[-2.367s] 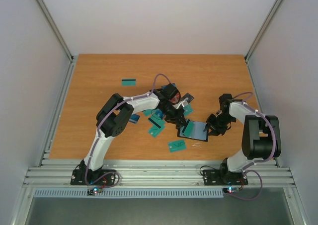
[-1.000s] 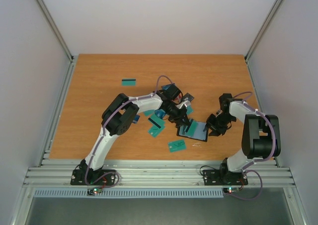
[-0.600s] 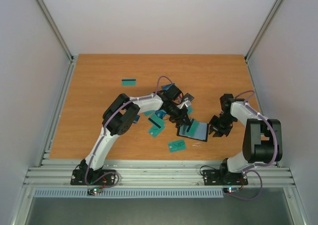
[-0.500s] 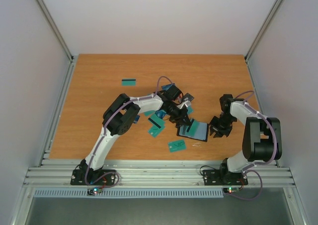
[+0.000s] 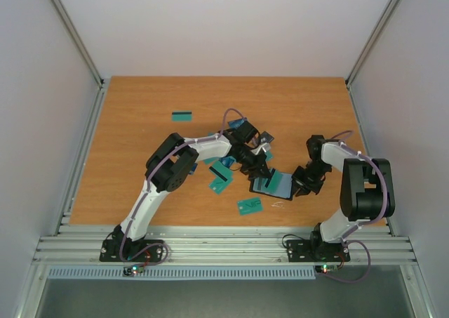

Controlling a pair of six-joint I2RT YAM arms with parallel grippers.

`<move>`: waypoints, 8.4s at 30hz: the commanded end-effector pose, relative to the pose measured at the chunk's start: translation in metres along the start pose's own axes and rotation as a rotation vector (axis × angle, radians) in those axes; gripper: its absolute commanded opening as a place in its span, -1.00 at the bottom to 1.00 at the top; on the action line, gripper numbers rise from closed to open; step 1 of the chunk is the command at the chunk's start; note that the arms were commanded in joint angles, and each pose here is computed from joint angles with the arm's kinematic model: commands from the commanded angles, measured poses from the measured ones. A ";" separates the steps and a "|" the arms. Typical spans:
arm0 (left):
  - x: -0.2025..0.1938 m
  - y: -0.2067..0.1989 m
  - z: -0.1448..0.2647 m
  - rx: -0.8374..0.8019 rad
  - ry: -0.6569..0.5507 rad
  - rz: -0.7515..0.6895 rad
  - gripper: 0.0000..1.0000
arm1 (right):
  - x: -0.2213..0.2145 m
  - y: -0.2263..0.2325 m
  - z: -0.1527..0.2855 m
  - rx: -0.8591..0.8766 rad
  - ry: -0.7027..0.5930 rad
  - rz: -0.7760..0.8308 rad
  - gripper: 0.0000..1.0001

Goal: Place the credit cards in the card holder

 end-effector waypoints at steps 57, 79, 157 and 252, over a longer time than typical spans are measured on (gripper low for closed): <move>-0.010 -0.002 0.002 0.333 0.031 -0.142 0.20 | 0.010 0.028 0.008 0.048 -0.070 0.074 -0.77; -0.010 -0.023 -0.025 0.300 0.092 -0.168 0.11 | 0.030 0.049 -0.003 0.102 -0.035 0.082 -0.79; -0.016 0.011 -0.032 0.312 0.110 -0.061 -0.99 | -0.007 0.059 0.014 0.393 0.034 0.206 -0.20; -0.122 0.037 -0.003 0.435 0.132 -0.166 -0.88 | -0.145 0.048 -0.055 0.259 0.039 -0.041 0.52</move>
Point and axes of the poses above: each gripper's point midway between its finger pads, its own z axis back along the fingers, its own y axis along the line the jaws close on, x = y × z, the point moved 3 cm from there along z, back along the fingers, and after that the axes turned 3 degrees about z, right-handed, at the moved point
